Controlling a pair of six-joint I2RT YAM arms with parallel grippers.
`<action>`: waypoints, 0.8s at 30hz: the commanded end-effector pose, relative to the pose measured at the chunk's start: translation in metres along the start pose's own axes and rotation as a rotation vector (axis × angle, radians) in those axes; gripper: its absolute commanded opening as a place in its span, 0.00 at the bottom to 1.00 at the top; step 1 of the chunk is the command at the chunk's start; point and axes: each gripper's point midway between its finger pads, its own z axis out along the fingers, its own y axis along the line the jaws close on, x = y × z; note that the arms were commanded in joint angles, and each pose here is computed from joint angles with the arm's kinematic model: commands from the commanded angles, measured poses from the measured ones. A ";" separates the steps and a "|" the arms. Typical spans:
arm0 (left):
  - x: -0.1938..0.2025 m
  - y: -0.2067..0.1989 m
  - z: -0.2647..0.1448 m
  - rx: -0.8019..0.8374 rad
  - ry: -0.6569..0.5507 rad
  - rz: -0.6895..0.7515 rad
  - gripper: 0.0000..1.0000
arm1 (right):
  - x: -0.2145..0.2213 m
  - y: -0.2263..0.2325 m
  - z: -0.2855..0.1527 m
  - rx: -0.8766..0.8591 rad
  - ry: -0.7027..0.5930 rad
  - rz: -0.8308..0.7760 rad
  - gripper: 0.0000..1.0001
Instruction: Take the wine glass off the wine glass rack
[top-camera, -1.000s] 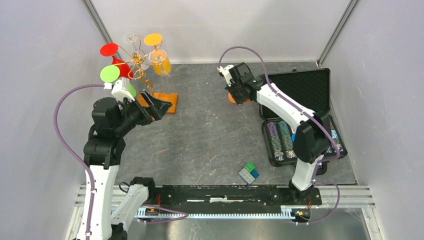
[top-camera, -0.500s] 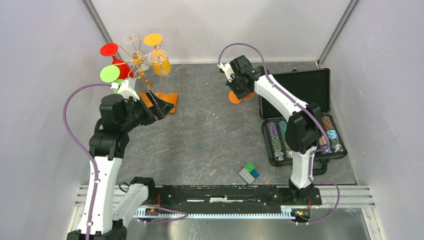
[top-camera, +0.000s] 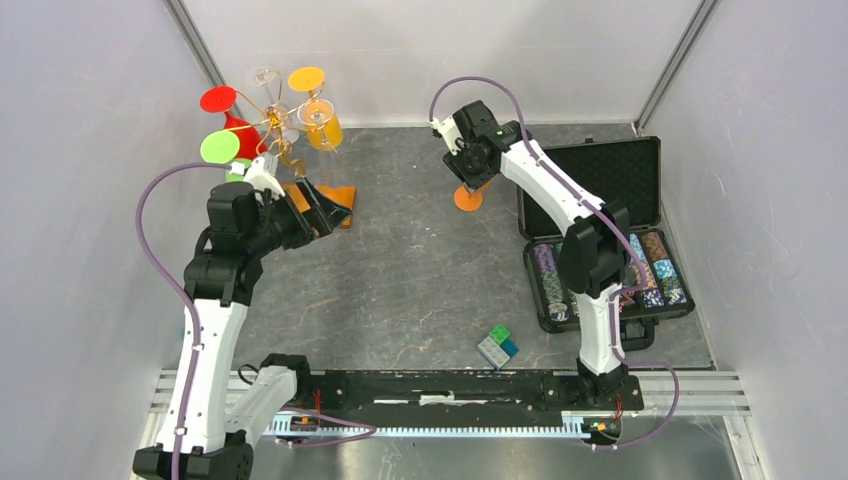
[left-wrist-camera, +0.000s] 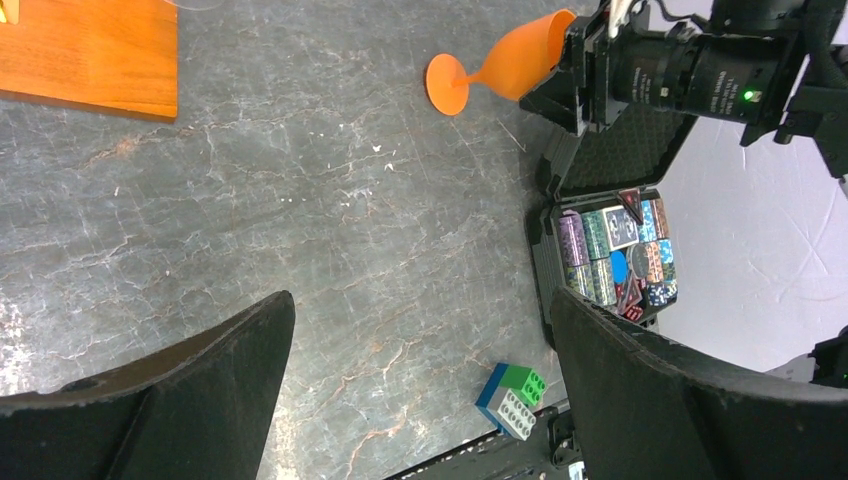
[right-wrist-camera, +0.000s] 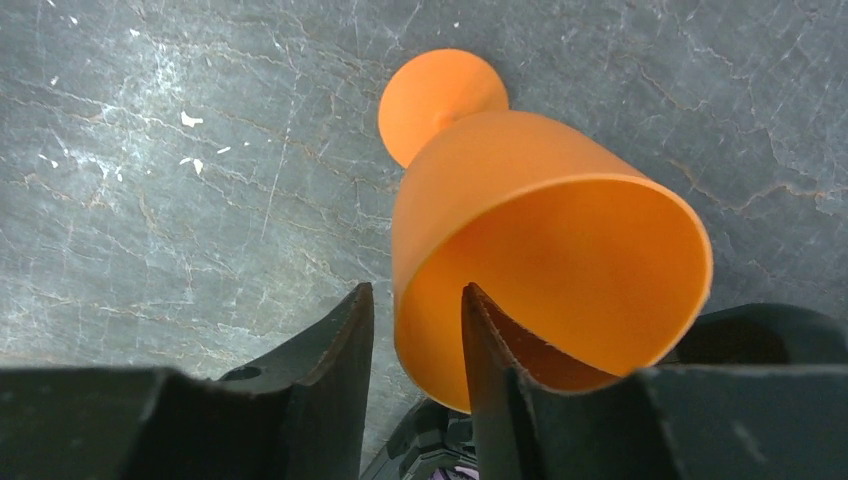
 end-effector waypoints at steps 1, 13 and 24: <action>-0.013 -0.011 -0.006 0.021 -0.019 0.054 1.00 | -0.024 -0.011 -0.015 0.024 -0.071 0.004 0.47; -0.052 -0.023 -0.022 -0.015 -0.144 0.076 1.00 | -0.074 -0.018 -0.095 0.018 -0.381 0.064 0.72; -0.128 -0.053 -0.038 -0.017 -0.358 0.047 1.00 | -0.014 0.016 -0.145 -0.076 -0.523 0.245 0.67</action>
